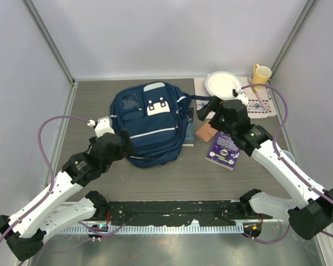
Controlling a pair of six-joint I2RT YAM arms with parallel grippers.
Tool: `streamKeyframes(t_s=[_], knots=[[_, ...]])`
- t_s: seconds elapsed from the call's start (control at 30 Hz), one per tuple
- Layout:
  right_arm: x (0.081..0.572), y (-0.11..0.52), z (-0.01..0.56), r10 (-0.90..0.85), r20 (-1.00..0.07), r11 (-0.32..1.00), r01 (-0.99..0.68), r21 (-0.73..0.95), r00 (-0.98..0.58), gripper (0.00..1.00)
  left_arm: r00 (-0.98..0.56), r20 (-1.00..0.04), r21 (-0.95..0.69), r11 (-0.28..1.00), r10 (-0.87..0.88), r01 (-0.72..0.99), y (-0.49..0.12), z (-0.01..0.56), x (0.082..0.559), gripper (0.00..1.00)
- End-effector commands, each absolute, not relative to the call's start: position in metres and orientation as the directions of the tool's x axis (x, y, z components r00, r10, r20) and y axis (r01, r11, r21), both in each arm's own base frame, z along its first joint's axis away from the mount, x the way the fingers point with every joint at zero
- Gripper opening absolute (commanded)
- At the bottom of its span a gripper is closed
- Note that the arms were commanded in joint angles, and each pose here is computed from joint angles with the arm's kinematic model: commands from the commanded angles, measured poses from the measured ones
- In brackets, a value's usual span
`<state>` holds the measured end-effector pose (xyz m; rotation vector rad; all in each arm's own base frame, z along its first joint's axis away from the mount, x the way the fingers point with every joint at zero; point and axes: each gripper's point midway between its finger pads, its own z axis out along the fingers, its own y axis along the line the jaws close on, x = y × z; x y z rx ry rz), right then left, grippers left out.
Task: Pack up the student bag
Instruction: Unzip the student bag at the center of the board, then pick up the student bag at the center of the board.
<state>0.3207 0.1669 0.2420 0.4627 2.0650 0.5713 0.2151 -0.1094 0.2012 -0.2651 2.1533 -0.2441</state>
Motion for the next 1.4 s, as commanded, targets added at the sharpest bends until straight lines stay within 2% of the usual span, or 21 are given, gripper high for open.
streamKeyframes(t_s=[0.0,0.17,0.47,0.63,0.77,0.97,1.3,1.37], knots=[[0.307,0.155,0.255,0.523,-0.694,0.819,0.064,0.571,-0.495,1.0,-0.555,-0.781,-0.278,0.955,-0.288,-0.103,-0.102,0.201,0.207,1.0],[0.314,0.152,0.236,0.523,-0.672,0.822,0.101,0.561,-0.525,1.0,-0.532,-0.793,-0.304,0.95,-0.296,-0.075,-0.105,0.208,0.208,1.0],[0.349,0.147,0.209,0.513,-0.64,0.833,0.151,0.532,-0.572,1.0,-0.591,-0.799,-0.262,0.95,-0.115,0.168,-0.158,0.213,0.227,1.0],[0.369,0.183,0.173,0.467,-0.552,0.803,0.068,0.593,-0.691,0.98,-0.639,-0.766,-0.256,0.944,-0.066,0.209,-0.186,0.196,0.242,1.0],[0.389,0.215,0.165,0.423,-0.527,0.752,-0.04,0.659,-0.737,0.96,-0.648,-0.759,-0.25,0.946,-0.06,0.205,-0.196,0.183,0.253,1.0],[0.415,0.235,0.123,0.382,-0.473,0.745,-0.038,0.666,-0.794,0.95,-0.656,-0.753,-0.255,0.945,-0.062,0.204,-0.207,0.174,0.263,0.99],[0.424,0.276,0.105,0.296,-0.418,0.632,-0.152,0.76,-0.859,0.7,-0.589,-0.804,-0.207,0.966,-0.077,0.157,-0.193,0.191,0.276,1.0],[0.423,0.284,0.108,0.274,-0.424,0.619,-0.179,0.765,-0.864,0.47,-0.582,-0.81,-0.194,0.97,-0.074,0.147,-0.188,0.193,0.276,1.0]])
